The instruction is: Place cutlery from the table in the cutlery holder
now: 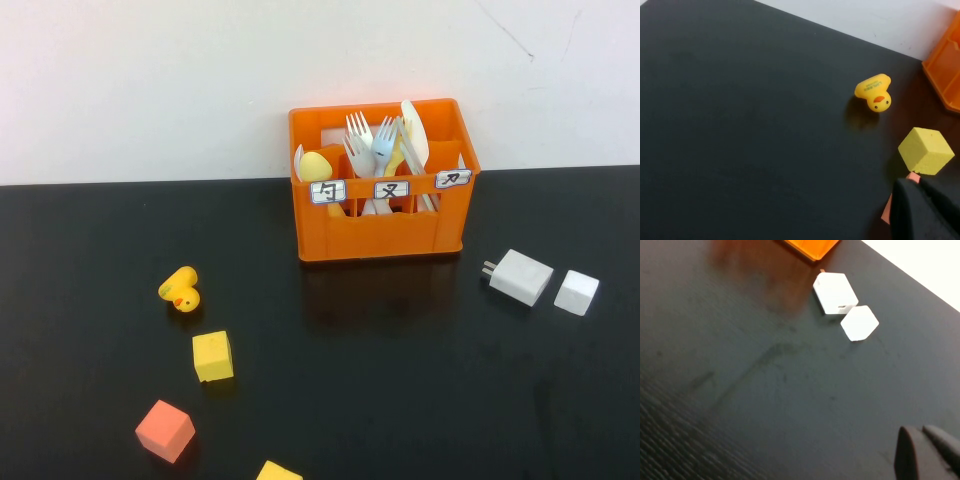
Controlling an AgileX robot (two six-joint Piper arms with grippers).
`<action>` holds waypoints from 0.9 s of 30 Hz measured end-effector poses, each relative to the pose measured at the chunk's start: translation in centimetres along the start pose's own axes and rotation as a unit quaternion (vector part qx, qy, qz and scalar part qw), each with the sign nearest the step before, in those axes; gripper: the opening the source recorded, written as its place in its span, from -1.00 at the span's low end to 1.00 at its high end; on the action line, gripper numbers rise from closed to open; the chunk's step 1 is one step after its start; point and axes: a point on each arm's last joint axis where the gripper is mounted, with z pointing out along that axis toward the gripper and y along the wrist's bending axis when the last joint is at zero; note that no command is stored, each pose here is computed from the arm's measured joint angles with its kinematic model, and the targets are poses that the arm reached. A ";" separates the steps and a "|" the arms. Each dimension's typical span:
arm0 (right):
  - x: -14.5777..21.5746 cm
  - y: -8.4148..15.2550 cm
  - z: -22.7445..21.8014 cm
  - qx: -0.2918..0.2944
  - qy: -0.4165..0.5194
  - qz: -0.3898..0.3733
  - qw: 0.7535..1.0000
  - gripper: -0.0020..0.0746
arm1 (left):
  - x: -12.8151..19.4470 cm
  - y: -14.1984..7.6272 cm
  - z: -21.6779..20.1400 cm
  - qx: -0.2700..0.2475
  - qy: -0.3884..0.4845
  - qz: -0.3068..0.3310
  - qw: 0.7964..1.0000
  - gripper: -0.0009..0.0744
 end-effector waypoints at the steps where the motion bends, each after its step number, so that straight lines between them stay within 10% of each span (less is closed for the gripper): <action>1: 0.0 0.0 0.0 0.000 0.000 0.000 1.000 -0.95 | 0.0 0.0 0.0 0.000 0.000 0.000 1.000 -0.98; 27: 0.0 0.0 0.0 0.000 0.000 0.000 1.000 -0.95 | 0.0 0.0 0.0 -0.001 0.000 0.067 0.998 -0.98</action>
